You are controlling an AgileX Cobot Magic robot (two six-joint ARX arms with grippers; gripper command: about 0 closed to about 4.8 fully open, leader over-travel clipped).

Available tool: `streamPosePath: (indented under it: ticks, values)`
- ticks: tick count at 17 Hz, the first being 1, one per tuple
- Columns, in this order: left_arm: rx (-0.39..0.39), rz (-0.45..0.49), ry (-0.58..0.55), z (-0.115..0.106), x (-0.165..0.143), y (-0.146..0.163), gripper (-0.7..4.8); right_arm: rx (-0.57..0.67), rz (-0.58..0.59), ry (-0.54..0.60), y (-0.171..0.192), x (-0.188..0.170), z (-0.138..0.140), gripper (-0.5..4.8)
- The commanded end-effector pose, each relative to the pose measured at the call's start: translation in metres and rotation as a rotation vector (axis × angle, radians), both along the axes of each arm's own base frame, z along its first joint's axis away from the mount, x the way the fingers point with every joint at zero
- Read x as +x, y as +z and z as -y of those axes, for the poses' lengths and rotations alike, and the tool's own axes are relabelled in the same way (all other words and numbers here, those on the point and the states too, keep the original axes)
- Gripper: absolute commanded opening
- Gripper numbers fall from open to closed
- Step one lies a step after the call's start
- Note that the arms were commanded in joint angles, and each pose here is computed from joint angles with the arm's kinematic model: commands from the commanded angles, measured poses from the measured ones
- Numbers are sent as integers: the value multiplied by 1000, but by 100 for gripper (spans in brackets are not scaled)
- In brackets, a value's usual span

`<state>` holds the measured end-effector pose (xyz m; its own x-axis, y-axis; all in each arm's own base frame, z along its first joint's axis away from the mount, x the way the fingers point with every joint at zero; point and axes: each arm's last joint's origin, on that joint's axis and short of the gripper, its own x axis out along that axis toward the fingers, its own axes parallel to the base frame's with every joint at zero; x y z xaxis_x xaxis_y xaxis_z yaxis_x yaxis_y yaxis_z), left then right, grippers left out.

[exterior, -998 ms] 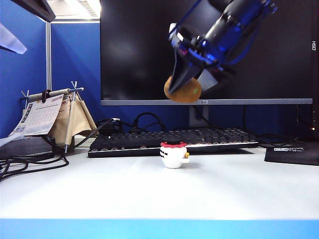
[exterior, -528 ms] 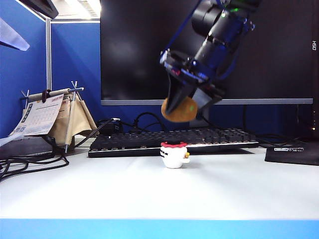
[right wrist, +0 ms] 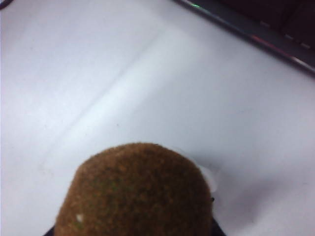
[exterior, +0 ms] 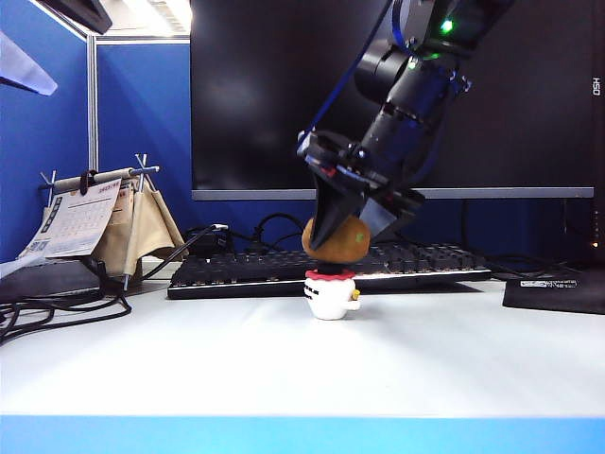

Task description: Place the kiwi on top of the doll with a flat head.

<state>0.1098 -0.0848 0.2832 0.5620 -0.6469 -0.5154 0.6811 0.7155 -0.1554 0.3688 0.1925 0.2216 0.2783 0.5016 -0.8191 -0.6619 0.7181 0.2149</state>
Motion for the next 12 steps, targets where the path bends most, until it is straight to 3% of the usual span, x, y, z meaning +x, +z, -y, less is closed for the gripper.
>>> streamPosePath:
  ticks: [1, 12]
  values:
    - [0, 5, -2, 0, 0, 1, 436, 1, 8, 4, -2, 3, -2, 219]
    - [6, 1, 1, -1, -1, 0, 436, 6, -2, 10, 0, 2, -2, 243]
